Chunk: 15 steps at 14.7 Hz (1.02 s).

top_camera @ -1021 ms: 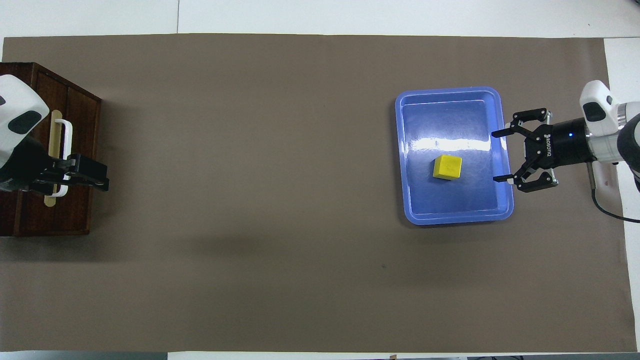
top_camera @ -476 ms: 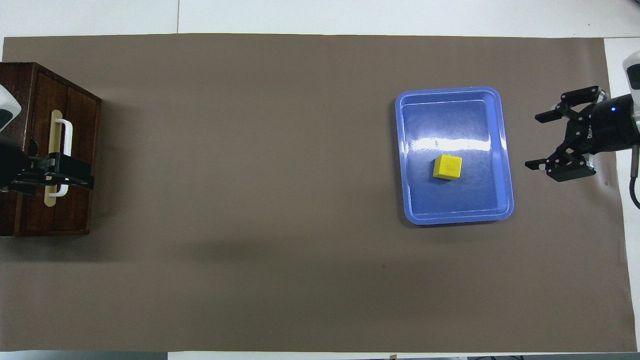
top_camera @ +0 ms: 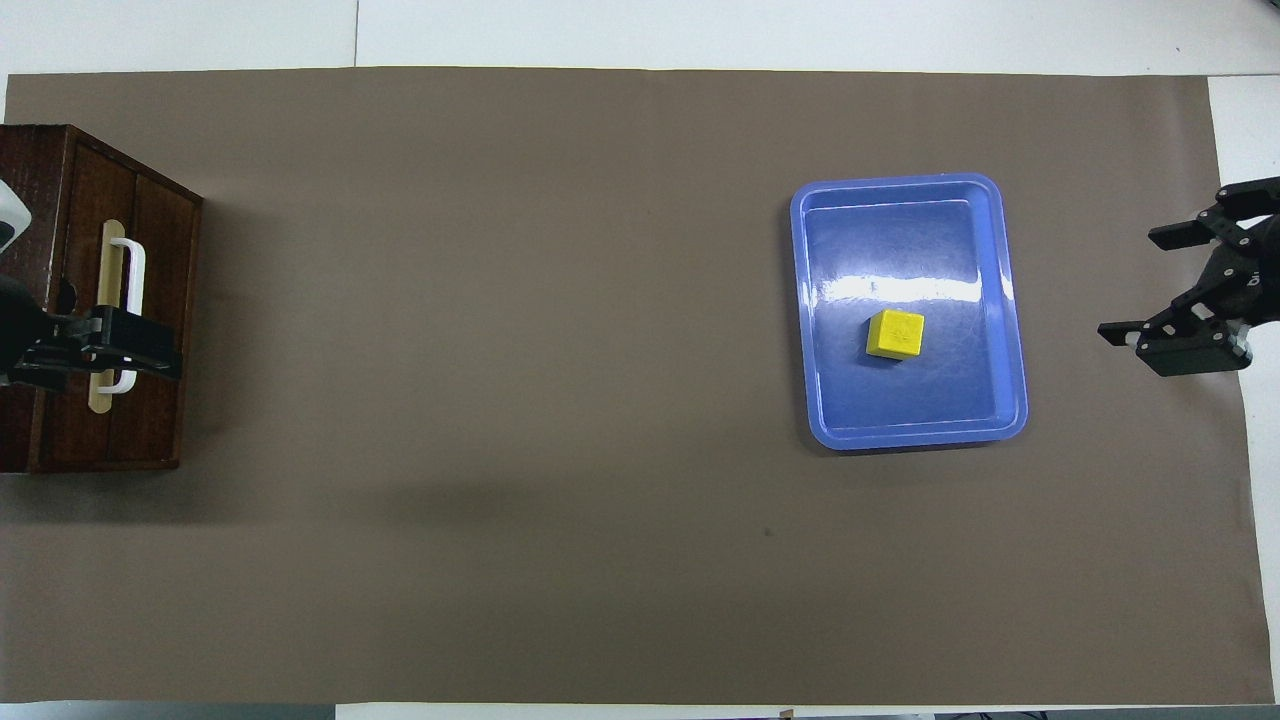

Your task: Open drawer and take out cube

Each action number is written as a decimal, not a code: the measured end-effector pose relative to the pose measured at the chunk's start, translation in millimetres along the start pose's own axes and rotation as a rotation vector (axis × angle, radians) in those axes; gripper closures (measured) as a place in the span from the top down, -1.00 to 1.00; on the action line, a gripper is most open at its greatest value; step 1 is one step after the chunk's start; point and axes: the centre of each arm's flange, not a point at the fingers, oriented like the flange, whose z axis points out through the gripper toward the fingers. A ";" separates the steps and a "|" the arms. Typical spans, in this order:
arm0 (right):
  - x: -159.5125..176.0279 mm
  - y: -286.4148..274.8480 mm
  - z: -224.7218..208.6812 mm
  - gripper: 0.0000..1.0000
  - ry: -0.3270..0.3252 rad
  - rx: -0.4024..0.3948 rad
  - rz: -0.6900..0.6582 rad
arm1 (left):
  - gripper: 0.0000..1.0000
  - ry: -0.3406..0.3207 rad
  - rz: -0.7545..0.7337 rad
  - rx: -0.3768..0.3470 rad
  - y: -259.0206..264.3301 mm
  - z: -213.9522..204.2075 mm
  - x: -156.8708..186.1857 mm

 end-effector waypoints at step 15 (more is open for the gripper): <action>-14.3 -35.7 -37.5 1.00 -0.345 -0.081 0.992 | 1.00 0.000 0.000 0.000 0.0 0.0 0.0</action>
